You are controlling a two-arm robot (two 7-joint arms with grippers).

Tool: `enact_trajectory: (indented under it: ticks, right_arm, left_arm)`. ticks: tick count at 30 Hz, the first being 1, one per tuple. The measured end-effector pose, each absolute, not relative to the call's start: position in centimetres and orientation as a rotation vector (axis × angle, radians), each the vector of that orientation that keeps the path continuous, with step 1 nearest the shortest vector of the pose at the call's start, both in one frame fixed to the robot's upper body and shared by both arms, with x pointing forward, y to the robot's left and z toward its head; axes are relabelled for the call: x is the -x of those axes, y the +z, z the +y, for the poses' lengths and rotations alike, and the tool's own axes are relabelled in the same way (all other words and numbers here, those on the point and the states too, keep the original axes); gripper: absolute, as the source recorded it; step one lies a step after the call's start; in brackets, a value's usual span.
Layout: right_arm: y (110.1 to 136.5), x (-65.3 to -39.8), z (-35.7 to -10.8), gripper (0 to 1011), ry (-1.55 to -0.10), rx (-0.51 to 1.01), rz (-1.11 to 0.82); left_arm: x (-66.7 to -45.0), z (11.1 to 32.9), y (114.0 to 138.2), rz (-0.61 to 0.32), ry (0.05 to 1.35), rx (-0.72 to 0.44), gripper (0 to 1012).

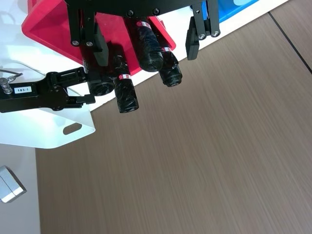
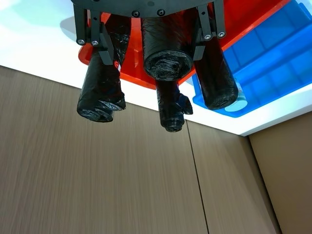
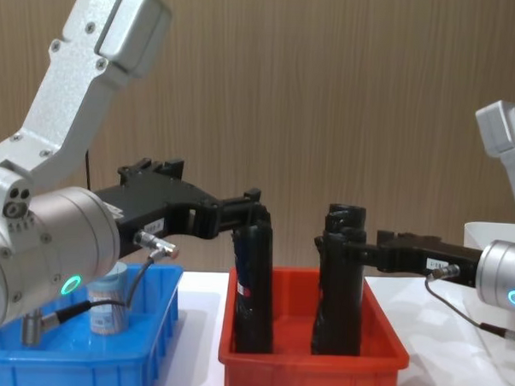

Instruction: Pick the cotton swabs from the blue box and place them into the white box.

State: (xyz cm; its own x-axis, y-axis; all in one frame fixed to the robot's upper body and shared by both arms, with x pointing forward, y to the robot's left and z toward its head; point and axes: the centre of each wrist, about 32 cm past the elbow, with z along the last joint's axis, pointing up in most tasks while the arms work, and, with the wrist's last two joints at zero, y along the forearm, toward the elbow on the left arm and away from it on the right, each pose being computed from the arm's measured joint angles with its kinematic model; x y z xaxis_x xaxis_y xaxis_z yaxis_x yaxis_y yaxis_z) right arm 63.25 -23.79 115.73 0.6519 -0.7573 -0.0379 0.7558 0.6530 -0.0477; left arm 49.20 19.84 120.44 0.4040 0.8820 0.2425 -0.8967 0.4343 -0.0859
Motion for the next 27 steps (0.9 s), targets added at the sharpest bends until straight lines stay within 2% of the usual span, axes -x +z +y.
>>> enact_trajectory:
  ticks: [27]
  right_arm:
    - [115.73,-63.38,-23.22,1002,-0.796,0.042,0.039]
  left_arm:
    - [-49.2,19.84,120.44,-0.268,1.124,-0.061,1004]
